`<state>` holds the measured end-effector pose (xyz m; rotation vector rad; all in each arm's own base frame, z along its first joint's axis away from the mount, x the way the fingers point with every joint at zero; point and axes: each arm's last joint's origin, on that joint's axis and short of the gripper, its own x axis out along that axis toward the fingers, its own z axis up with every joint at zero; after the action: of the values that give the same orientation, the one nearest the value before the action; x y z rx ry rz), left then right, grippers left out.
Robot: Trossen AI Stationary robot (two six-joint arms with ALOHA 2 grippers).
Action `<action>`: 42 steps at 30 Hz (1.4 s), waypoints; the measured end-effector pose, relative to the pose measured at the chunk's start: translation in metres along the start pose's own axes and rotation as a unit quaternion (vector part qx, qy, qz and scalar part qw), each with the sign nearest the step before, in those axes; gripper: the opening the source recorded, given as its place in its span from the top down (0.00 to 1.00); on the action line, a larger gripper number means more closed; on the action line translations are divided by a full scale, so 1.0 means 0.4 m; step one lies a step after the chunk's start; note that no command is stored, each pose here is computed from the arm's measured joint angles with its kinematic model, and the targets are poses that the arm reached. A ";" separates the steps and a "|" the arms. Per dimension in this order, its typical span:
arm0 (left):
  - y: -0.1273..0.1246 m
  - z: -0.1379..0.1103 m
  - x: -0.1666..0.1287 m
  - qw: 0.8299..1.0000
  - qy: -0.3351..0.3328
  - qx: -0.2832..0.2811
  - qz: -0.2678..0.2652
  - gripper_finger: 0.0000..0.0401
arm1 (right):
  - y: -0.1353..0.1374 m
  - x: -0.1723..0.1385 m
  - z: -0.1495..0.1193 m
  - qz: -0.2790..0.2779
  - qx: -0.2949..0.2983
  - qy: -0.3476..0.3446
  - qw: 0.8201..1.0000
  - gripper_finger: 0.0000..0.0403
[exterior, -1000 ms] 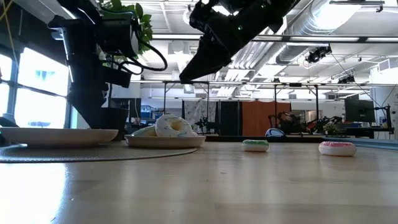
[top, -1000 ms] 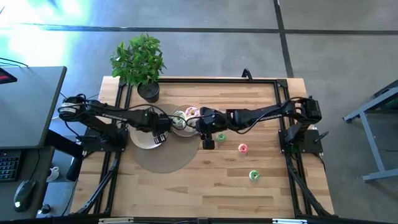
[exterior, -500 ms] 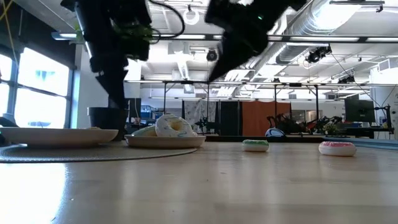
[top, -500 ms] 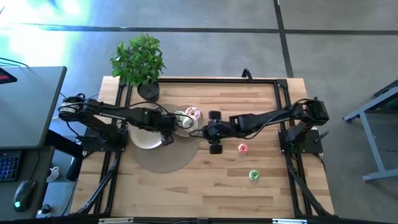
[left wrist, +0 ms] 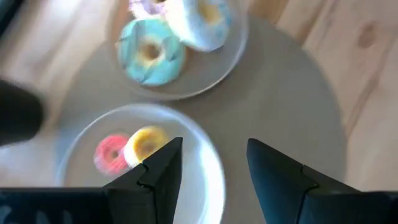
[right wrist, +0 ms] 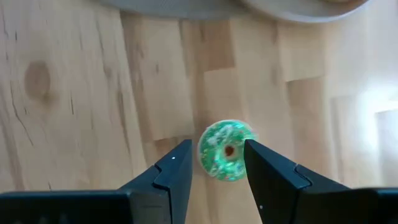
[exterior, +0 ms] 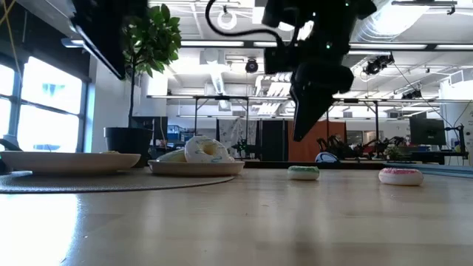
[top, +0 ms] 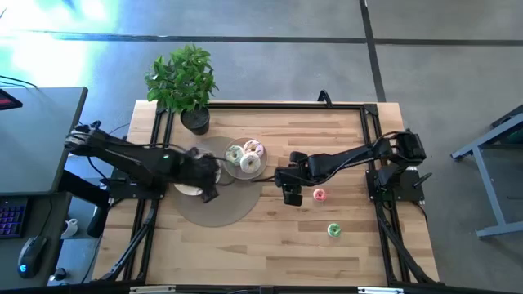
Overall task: Pick & Place donuts
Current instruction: Put the top small green donut on the white plate
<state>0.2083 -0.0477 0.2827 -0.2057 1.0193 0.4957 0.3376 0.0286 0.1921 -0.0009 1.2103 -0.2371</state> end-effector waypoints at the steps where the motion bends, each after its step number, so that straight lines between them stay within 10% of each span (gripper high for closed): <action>1: 0.004 -0.015 -0.019 1.000 -0.009 -0.003 0.011 0.57 | 0.002 0.009 -0.001 0.001 -0.001 0.006 1.000 0.65; 10: 0.005 -0.085 -0.123 0.988 -0.147 -0.023 0.035 0.57 | 0.001 0.053 0.002 -0.011 0.006 0.016 1.000 0.65; 26: -0.004 -0.093 -0.134 0.978 -0.200 -0.002 0.060 0.57 | 0.010 0.134 -0.015 -0.046 0.017 0.061 0.997 0.66; 35: -0.001 -0.089 -0.136 0.971 -0.224 0.010 0.082 0.57 | 0.026 0.129 -0.007 -0.032 -0.039 0.044 0.998 0.97; 42: 0.000 -0.087 -0.137 0.967 -0.239 0.010 0.093 0.57 | 0.099 0.051 0.089 -0.005 -0.089 -0.129 0.988 0.95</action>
<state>0.1582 -0.0776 0.3116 0.0319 0.5728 0.6678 0.3846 0.0590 0.1809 -0.1884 0.9706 -0.1313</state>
